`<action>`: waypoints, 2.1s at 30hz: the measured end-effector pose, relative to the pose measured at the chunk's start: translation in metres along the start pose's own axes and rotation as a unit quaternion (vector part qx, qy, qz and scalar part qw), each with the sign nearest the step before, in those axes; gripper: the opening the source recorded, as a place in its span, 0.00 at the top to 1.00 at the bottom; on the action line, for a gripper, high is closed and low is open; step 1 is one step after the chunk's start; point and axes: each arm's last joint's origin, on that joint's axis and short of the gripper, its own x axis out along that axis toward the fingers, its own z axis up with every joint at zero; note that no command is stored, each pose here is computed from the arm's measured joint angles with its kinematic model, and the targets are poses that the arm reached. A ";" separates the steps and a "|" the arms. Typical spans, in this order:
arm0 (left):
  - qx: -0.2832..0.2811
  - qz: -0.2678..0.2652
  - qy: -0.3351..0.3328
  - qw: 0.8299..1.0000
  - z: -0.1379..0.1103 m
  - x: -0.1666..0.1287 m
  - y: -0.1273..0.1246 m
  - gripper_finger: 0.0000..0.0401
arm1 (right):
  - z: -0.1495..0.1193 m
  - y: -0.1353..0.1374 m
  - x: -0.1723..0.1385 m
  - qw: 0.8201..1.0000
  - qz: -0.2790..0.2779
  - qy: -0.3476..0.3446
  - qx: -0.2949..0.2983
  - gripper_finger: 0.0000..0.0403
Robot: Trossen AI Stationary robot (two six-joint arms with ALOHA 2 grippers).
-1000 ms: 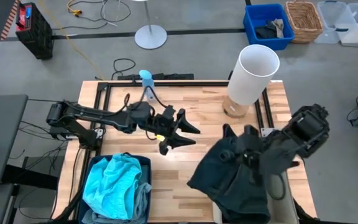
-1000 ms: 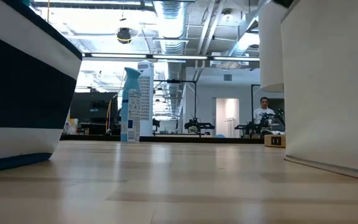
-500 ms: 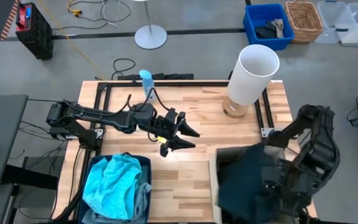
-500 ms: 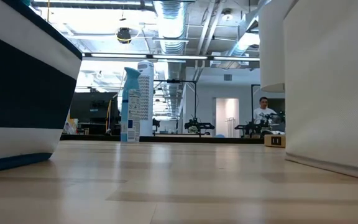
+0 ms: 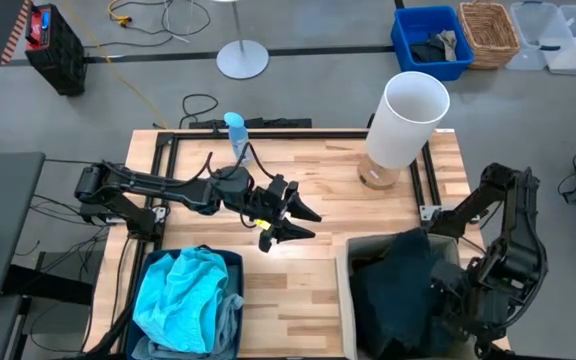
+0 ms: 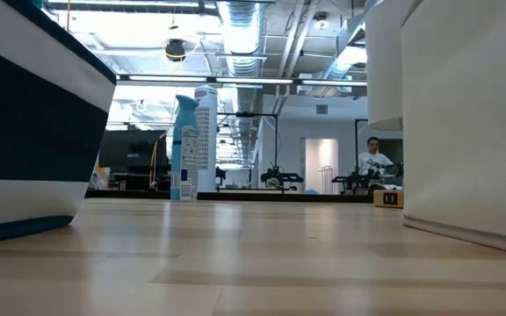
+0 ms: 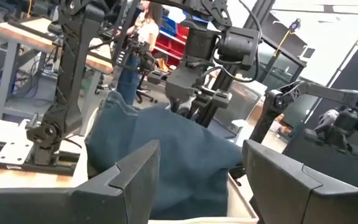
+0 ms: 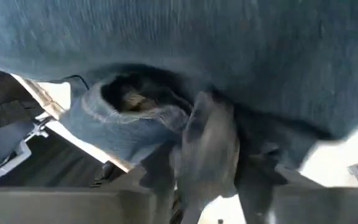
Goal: Sort clothes
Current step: Put the dark blue jeans into the laundry organizer
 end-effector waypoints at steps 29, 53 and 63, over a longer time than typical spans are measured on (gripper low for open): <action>-0.024 0.004 0.023 0.999 -0.007 0.002 -0.005 0.44 | 0.095 0.066 -0.010 0.952 0.110 -0.242 -0.154 0.97; -0.056 -0.001 0.025 0.998 -0.007 0.002 -0.005 0.44 | 0.079 0.048 0.132 0.970 -0.187 -0.158 -0.002 1.00; -0.055 -0.011 0.029 0.998 -0.008 0.002 -0.006 0.44 | 0.082 0.034 0.200 0.978 -0.099 -0.165 0.082 1.00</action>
